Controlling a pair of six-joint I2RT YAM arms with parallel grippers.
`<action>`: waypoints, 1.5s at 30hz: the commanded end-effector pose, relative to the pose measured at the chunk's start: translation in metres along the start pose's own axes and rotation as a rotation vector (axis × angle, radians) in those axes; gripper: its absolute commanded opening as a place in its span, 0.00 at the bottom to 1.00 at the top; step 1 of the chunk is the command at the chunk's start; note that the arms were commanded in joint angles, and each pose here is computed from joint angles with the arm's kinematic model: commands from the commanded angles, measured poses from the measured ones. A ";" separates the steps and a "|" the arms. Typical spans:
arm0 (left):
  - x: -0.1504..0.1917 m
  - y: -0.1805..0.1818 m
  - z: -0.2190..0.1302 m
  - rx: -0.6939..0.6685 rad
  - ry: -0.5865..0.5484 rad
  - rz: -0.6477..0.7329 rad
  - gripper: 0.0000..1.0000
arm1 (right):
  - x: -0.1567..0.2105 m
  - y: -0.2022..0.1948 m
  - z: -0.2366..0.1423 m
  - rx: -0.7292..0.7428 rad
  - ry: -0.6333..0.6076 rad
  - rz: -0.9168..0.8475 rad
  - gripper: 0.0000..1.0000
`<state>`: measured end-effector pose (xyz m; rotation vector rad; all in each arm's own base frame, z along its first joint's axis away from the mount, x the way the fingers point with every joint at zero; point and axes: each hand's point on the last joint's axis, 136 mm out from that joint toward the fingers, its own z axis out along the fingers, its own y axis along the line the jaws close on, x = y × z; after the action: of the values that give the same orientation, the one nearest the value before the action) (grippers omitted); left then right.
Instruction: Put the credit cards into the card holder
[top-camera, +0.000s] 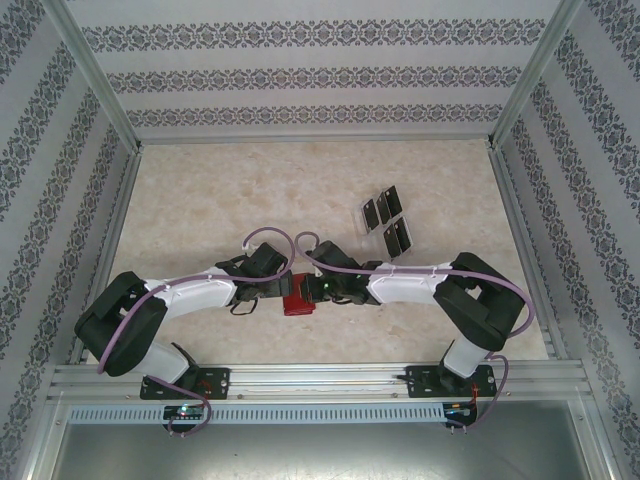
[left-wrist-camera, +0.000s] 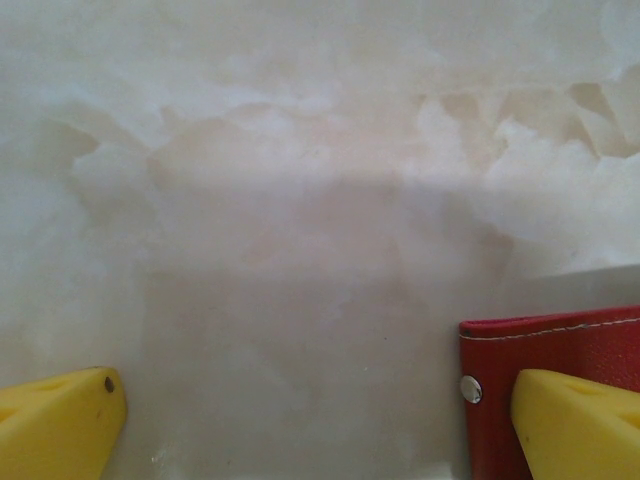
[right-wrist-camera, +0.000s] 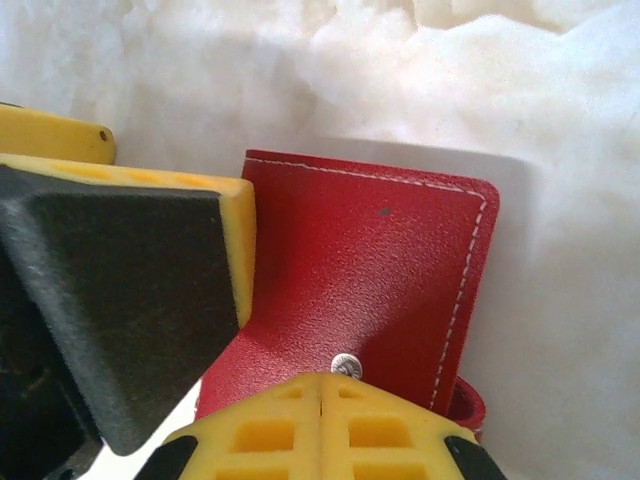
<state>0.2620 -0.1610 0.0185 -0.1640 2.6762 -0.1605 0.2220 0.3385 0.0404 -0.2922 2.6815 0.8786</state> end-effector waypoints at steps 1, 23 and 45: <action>0.018 -0.001 0.011 0.017 0.065 0.005 1.00 | -0.009 0.012 -0.014 -0.003 -0.026 -0.027 0.13; -0.008 -0.003 -0.010 0.027 -0.024 -0.069 1.00 | 0.005 -0.001 -0.052 0.260 0.179 -0.110 0.42; -0.016 0.056 -0.027 -0.057 -0.087 -0.241 1.00 | 0.002 0.002 -0.014 0.388 0.267 -0.211 0.35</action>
<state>0.2659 -0.1140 0.0446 -0.4632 2.5593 -0.1880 0.2156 0.3342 0.0523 -0.5717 2.9198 0.3433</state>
